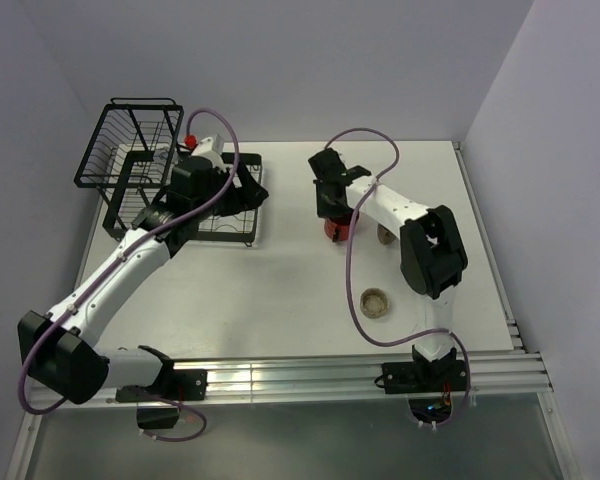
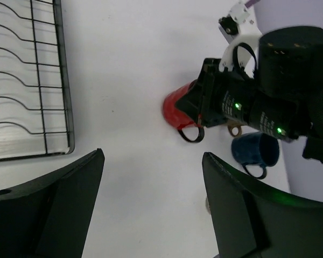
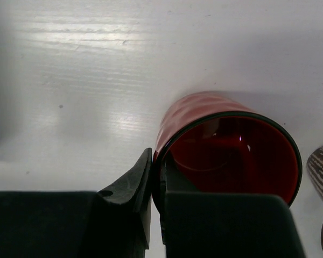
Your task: Load the cups into the dish rack
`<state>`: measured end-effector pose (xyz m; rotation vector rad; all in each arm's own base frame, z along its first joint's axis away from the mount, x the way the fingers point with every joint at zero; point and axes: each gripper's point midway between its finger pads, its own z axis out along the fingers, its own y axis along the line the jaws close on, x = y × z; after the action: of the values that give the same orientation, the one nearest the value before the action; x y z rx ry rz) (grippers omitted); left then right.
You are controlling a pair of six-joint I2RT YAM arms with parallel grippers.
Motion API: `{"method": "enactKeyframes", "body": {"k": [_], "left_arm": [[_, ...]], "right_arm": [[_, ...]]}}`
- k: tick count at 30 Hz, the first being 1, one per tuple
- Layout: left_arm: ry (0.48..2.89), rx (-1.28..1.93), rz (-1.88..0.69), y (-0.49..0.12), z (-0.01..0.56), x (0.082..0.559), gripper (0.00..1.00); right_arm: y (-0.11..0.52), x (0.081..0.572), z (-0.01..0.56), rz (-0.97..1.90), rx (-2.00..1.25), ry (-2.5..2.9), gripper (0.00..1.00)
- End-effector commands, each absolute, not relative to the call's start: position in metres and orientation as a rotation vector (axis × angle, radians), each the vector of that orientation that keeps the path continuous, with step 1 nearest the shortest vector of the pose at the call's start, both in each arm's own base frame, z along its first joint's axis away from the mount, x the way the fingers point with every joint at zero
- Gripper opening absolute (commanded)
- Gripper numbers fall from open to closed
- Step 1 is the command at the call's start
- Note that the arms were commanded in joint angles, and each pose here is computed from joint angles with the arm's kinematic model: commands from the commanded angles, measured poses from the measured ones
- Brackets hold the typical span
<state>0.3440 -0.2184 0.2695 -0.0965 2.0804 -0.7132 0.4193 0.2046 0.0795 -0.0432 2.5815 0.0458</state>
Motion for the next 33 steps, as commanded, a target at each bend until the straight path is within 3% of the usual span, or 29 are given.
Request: {"method": "enactKeyframes", "body": {"k": [1, 5, 16, 18, 33], "left_arm": [[2.019, -0.111, -0.916, -0.227, 0.277, 0.359, 0.81], [1.954, -0.139, -1.256, -0.226, 0.278, 0.366, 0.83], [1.798, -0.060, -1.575, -0.253, 0.296, 0.390, 0.89], [1.782, -0.066, -1.638, -0.257, 0.296, 0.389, 0.99], [1.754, 0.024, -1.753, -0.273, 0.296, 0.379, 0.99]], "right_arm": [[0.225, 0.429, 0.183, 0.268, -0.024, 2.374, 0.00], [0.249, 0.411, 0.227, 0.531, -0.058, 2.277, 0.00], [0.300, 0.368, 0.309, 1.238, -0.111, 1.972, 0.00], [0.302, 0.363, 0.320, 1.331, -0.104, 1.940, 0.00], [0.280, 0.364, 0.354, 1.596, 0.013, 1.722, 0.00]]}}
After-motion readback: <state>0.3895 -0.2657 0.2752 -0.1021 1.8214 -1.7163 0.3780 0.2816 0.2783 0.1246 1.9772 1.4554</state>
